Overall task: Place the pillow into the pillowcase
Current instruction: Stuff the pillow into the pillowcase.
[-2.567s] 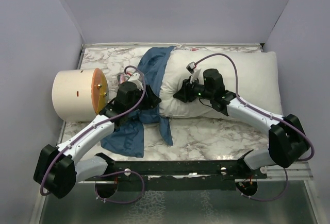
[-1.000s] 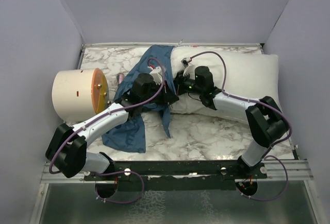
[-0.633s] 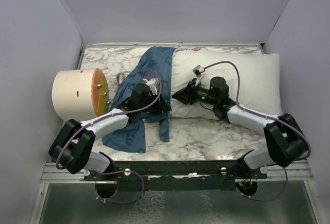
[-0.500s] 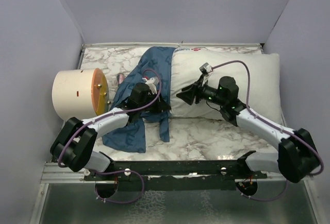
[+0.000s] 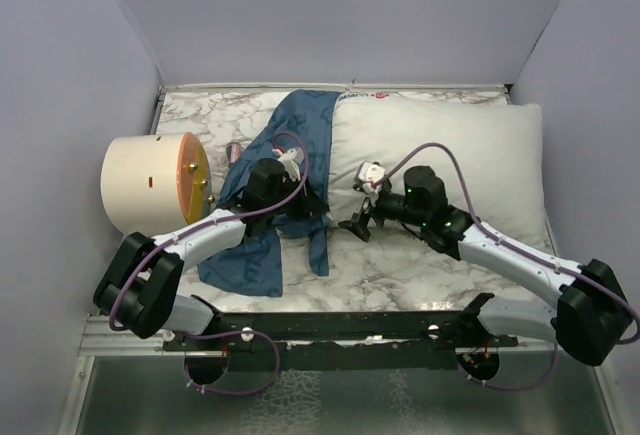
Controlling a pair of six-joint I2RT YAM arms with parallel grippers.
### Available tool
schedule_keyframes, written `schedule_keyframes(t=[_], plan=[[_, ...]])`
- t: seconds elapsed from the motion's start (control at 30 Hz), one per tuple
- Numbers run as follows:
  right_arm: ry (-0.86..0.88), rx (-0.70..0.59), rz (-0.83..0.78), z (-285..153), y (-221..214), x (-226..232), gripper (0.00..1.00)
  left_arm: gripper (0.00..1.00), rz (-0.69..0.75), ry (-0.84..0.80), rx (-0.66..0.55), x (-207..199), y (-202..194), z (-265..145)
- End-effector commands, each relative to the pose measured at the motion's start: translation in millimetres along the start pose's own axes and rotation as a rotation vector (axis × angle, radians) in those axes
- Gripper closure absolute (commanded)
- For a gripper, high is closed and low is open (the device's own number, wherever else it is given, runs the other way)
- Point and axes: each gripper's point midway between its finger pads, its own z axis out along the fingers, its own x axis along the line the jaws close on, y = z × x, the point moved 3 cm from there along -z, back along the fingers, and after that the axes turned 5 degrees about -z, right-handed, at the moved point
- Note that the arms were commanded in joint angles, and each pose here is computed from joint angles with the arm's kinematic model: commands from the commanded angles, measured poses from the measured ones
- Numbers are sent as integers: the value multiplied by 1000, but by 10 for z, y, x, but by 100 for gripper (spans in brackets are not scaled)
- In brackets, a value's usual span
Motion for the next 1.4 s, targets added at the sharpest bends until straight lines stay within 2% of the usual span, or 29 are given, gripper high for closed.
schedule_keyframes(t=[0.0, 0.17, 0.23, 0.27, 0.33, 0.4, 0.43, 0.53, 0.6, 0.77, 0.87, 0.97, 1.1, 1.27, 1.37], plan=[[-142, 250, -261, 136, -432, -168, 0, 100, 31, -12, 7, -48, 20, -84], [-304, 503, -299, 287, -882, -442, 0, 100, 30, -29, 7, -64, 2, -122], [-358, 571, -271, 359, -1042, -510, 5, 100, 33, -40, 3, -96, 10, -149], [-375, 594, -253, 399, -1108, -529, 10, 100, 36, -44, -1, -115, 23, -167], [-418, 585, -213, 477, -1142, -562, 30, 100, 43, -55, -12, -168, 51, -217], [-448, 529, -171, 540, -1104, -574, 57, 100, 52, -67, -24, -222, 78, -270], [-460, 483, -141, 579, -1053, -573, 66, 100, 56, -75, -28, -251, 85, -298], [-425, 306, -38, 722, -766, -505, 90, 100, 65, -106, -42, -347, 106, -380], [-363, 137, 44, 844, -423, -426, 98, 100, 65, -129, -49, -408, 121, -417], [-290, -168, 199, 1002, 378, -420, 99, 100, 63, -161, -65, -498, 158, -453], [-298, -294, 244, 1010, 771, -516, 99, 100, 63, -155, -64, -470, 135, -448], [-306, -371, 299, 968, 933, -577, 99, 100, 58, -138, -53, -387, 67, -431], [-272, -371, 387, 1020, 737, -505, 99, 100, 58, -188, -59, -513, 81, -412], [-178, -293, 527, 1138, 134, -198, 99, 100, 85, -241, -53, -750, 164, -310], [-89, -234, 584, 1143, -185, 43, 99, 100, 75, -237, -23, -716, 109, -256]])
